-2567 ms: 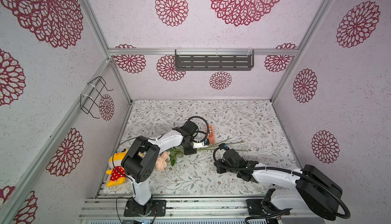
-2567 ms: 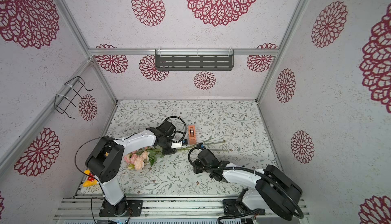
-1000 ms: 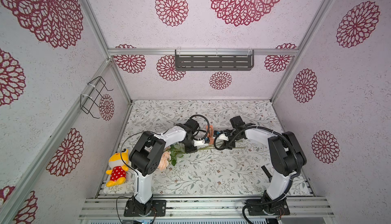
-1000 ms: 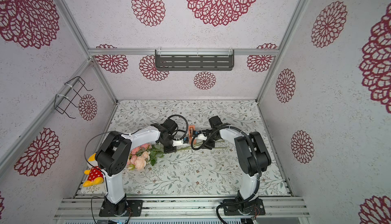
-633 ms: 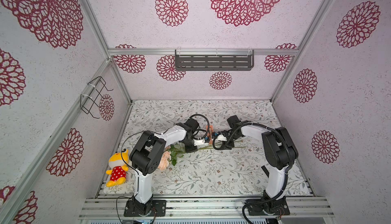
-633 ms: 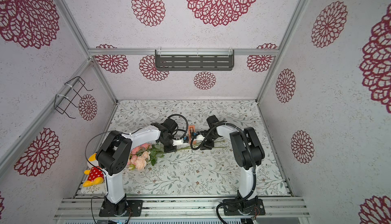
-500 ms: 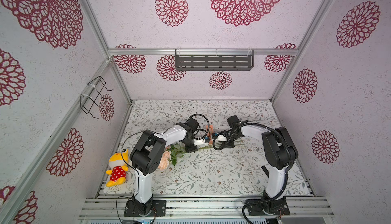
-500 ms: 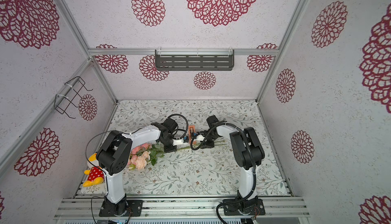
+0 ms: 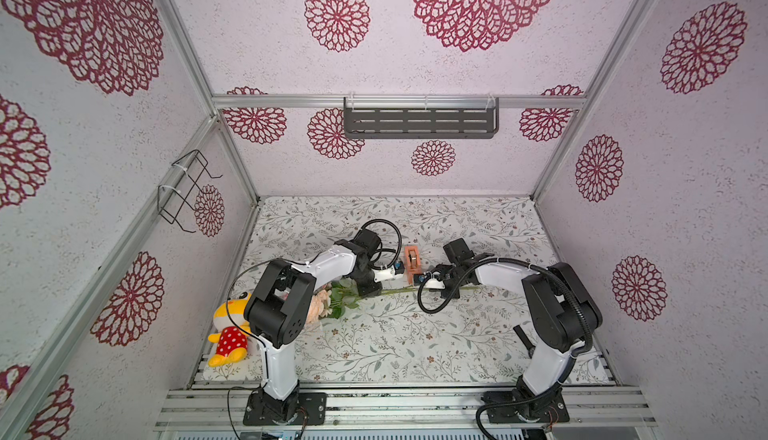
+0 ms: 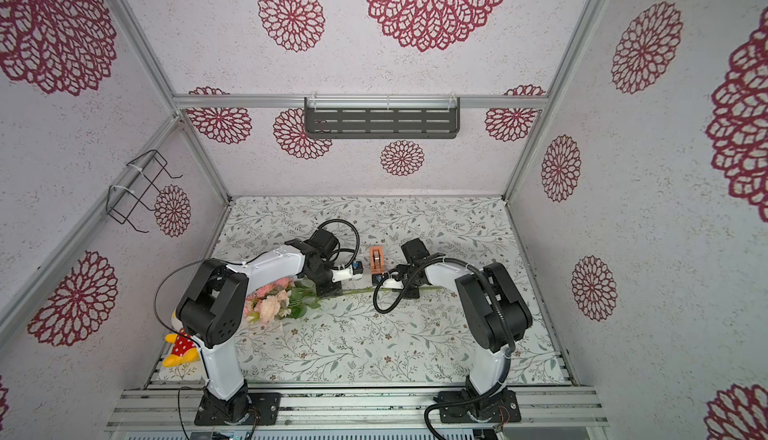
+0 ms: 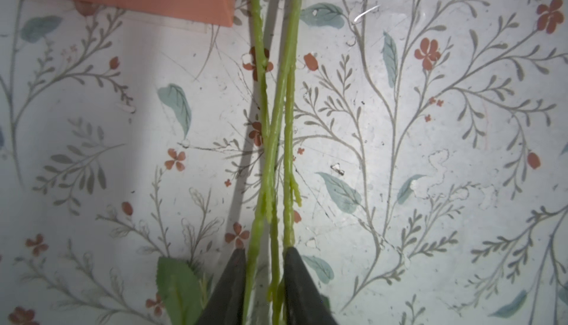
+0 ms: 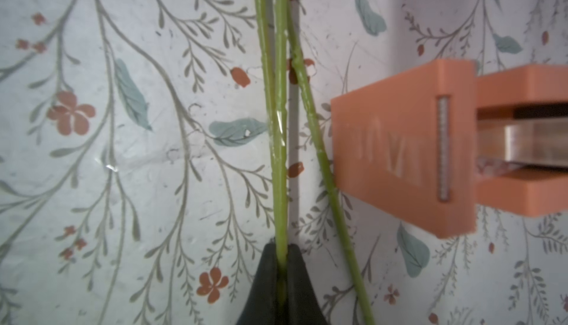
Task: Wrap bouquets with tape
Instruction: Wrap the tape around the bouquet.
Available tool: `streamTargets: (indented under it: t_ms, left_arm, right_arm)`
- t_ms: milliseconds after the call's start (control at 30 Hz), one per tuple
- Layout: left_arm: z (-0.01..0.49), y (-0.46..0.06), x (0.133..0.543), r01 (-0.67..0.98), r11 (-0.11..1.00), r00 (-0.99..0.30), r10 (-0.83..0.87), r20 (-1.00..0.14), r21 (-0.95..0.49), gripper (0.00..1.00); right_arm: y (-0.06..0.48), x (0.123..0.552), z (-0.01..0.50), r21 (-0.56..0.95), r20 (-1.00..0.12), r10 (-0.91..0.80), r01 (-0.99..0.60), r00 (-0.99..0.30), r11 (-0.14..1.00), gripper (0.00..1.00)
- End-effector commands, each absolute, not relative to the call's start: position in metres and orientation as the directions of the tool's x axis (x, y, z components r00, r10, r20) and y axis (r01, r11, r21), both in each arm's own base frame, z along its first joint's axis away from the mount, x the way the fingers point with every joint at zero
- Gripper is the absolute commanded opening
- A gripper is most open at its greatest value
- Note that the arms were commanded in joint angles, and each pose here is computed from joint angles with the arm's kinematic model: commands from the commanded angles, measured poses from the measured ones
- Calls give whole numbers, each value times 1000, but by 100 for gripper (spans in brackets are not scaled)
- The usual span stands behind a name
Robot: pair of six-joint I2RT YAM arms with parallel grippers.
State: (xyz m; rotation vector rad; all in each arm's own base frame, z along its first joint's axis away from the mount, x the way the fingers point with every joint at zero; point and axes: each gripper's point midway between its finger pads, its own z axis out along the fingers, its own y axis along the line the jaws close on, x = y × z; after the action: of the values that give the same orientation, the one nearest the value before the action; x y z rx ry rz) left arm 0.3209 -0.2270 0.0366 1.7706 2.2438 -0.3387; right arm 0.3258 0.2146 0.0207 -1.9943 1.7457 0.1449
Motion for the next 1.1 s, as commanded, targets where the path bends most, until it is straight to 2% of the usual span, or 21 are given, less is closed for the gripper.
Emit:
streamTargets:
  t_ms: [0,67,100,133,233,333,500,600,800,900,1067]
  left_arm:
    - [54,-222,317,975,220,-213,903,-372,-23,29]
    - [54,-223,320,975,220,-208,903,-375,-11,31]
    - [53,-223,322,975,224,-211,903,-374,-9,32]
    - [50,-225,324,975,221,-211,903,-374,-16,32]
    - [49,-230,328,974,223,-225,900,-373,-50,33]
    - [45,-230,328,975,211,-223,910,-351,-72,35]
    - [43,-229,327,978,193,-207,917,-342,-76,36]
    - [47,-227,329,981,186,-194,914,-356,-56,38]
    - [74,-221,335,984,179,-155,874,-460,10,42]
    - [92,-212,340,981,181,-117,843,-524,72,46]
    - [121,-200,351,959,223,-73,792,-606,176,54]
  right_arm:
    - [187,304,-7,-224,-279,-954,-973,113,-50,0]
    - [189,307,0,-258,-283,-951,-965,126,-51,0]
    - [190,311,7,-276,-281,-950,-960,132,-51,4]
    - [192,314,15,-296,-280,-950,-954,137,-50,15]
    - [196,323,32,-344,-290,-944,-937,159,-52,40]
    - [197,330,36,-341,-285,-944,-938,166,-62,52]
    - [195,331,23,-212,-278,-952,-975,128,-69,70]
    - [193,333,16,-156,-290,-949,-984,124,-81,70]
    - [187,325,6,8,-282,-956,-997,77,-82,48]
    - [180,321,-3,72,-233,-971,-995,48,-67,39]
    - [166,315,-15,128,-150,-988,-991,24,-44,31]
